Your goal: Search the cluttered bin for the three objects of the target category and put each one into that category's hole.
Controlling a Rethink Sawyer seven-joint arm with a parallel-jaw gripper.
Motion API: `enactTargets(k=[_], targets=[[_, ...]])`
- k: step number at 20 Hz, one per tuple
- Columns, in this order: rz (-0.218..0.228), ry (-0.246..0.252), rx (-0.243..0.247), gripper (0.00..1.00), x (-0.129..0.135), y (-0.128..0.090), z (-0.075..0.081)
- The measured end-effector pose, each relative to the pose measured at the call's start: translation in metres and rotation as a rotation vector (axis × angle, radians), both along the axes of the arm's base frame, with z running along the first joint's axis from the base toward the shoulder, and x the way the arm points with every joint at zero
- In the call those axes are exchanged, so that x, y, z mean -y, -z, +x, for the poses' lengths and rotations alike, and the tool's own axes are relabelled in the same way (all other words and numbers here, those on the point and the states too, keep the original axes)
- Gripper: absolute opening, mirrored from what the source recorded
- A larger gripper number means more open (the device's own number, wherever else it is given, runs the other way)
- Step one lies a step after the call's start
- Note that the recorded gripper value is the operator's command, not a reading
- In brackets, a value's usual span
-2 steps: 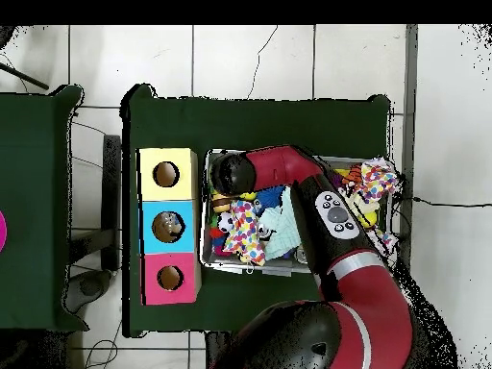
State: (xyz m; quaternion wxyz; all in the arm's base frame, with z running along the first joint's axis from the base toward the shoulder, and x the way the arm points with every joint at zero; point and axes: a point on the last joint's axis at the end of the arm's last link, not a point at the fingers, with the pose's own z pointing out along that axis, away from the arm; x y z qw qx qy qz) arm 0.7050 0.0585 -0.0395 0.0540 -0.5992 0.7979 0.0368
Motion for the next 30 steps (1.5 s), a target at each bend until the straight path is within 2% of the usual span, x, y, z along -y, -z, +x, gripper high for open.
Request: enactTargets(k=[30], targets=[[-0.021, 0.021, -0.009, 1.0, -0.0018, 0.0036, 0.0019]])
